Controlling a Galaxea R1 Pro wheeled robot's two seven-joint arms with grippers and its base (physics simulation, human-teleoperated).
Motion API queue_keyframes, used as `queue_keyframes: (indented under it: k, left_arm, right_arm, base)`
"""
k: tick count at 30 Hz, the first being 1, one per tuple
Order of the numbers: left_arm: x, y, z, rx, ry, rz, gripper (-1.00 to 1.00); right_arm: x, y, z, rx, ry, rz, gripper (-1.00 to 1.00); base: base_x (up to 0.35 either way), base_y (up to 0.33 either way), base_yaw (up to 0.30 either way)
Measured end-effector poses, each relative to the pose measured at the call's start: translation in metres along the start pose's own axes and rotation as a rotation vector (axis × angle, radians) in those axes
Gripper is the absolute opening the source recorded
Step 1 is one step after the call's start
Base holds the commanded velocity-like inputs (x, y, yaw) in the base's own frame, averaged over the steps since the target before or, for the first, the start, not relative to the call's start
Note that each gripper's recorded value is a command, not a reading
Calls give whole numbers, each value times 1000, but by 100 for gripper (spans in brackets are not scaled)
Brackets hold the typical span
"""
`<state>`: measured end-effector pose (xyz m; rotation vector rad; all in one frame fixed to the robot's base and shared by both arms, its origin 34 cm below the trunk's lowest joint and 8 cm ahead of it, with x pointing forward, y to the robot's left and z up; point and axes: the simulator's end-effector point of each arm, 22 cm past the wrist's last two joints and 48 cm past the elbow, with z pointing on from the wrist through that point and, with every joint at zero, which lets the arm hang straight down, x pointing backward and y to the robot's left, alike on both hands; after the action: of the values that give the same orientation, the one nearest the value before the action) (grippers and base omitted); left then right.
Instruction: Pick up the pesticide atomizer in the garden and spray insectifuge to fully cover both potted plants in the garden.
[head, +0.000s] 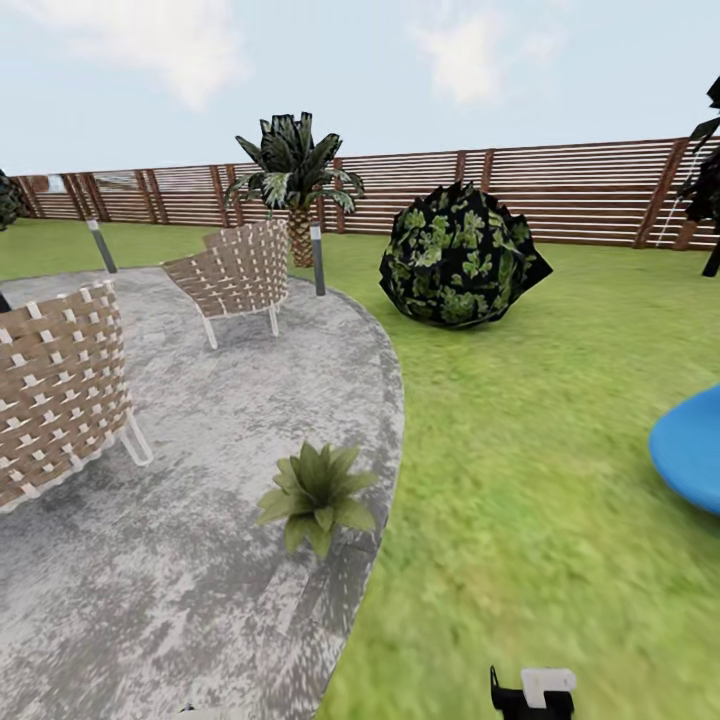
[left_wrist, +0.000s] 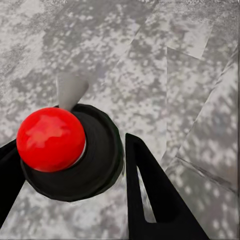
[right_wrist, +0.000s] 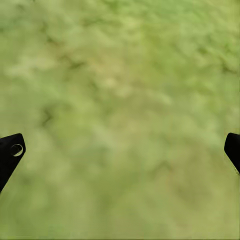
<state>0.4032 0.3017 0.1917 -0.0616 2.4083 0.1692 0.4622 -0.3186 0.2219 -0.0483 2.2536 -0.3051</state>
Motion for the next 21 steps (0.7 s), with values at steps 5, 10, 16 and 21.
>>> queue_keyframes:
  k: [5,10,16,21]
  left_arm:
    - [0,-1,0,2,-1,-1,-100]
    - [-7,-14,2,54,-13,36,-100]
    - [-20,-42,4,232,-30,129,-100]
    - [-63,-56,13,498,-40,289,-100]
  right_arm:
    - [-1,0,0,-1,-2,0,100]
    - [-1,2,1,-12,-3,-8,100]
    - [-22,0,8,-21,-54,-28,100]
    - [-99,49,21,-242,-223,-191,100]
  base:
    - [47,-19,4]
    - [0,0,0]
    - [0,0,0]
    - [0,0,0]
